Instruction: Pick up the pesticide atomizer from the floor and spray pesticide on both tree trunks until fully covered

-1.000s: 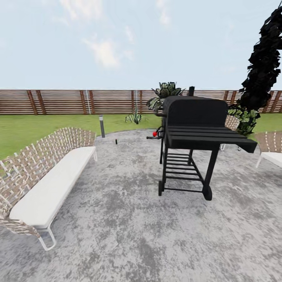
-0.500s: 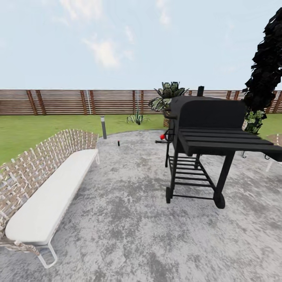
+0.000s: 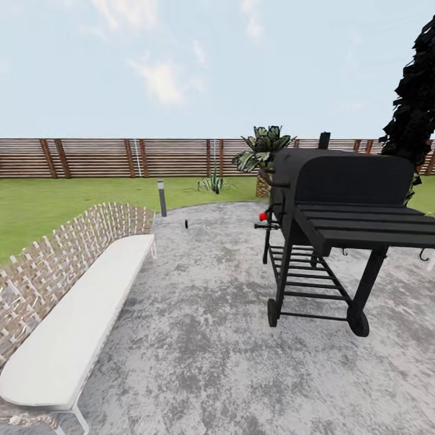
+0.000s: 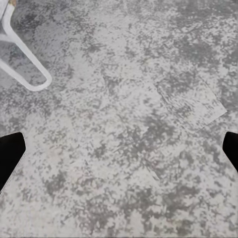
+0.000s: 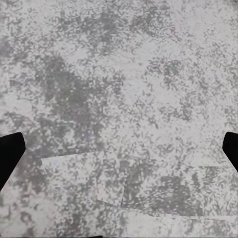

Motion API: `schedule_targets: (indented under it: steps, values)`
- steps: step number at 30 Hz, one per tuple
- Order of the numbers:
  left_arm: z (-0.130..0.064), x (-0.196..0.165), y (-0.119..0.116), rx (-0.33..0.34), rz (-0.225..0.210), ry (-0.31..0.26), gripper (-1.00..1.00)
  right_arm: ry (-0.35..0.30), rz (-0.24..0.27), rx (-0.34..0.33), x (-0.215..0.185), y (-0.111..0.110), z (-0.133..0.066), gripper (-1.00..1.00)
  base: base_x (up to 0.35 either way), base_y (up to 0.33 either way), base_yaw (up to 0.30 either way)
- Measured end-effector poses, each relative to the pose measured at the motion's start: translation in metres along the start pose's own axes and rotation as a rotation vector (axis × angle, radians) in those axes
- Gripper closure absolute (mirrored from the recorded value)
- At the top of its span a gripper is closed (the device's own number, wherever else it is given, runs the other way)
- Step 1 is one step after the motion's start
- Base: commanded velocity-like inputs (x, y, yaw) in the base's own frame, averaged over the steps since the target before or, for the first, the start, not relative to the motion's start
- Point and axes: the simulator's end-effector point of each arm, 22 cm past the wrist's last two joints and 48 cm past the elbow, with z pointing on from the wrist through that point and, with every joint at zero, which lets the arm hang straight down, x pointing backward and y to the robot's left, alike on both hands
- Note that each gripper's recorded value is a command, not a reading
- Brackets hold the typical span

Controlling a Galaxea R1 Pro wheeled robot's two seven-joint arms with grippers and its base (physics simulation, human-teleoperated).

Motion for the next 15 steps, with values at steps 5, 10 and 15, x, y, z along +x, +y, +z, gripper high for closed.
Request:
schedule_targets:
  steps: [5,10,15]
  values:
    - [0.0,0.0001,0.0,0.0,0.0,0.0,-1.0,0.0,0.0,0.0,0.0,0.0,0.0,-1.0,0.348,0.102,0.0]
    - [0.0,0.0001,0.0,0.0,0.0,0.0,-1.0,0.0,0.0,0.0,0.0,0.0,0.0,-1.0,0.349,0.092,0.0]
    - [0.0,0.0001,0.0,0.0,0.0,0.0,-1.0,0.0,0.0,0.0,0.0,0.0,0.0,-1.0,0.35,0.12,0.0]
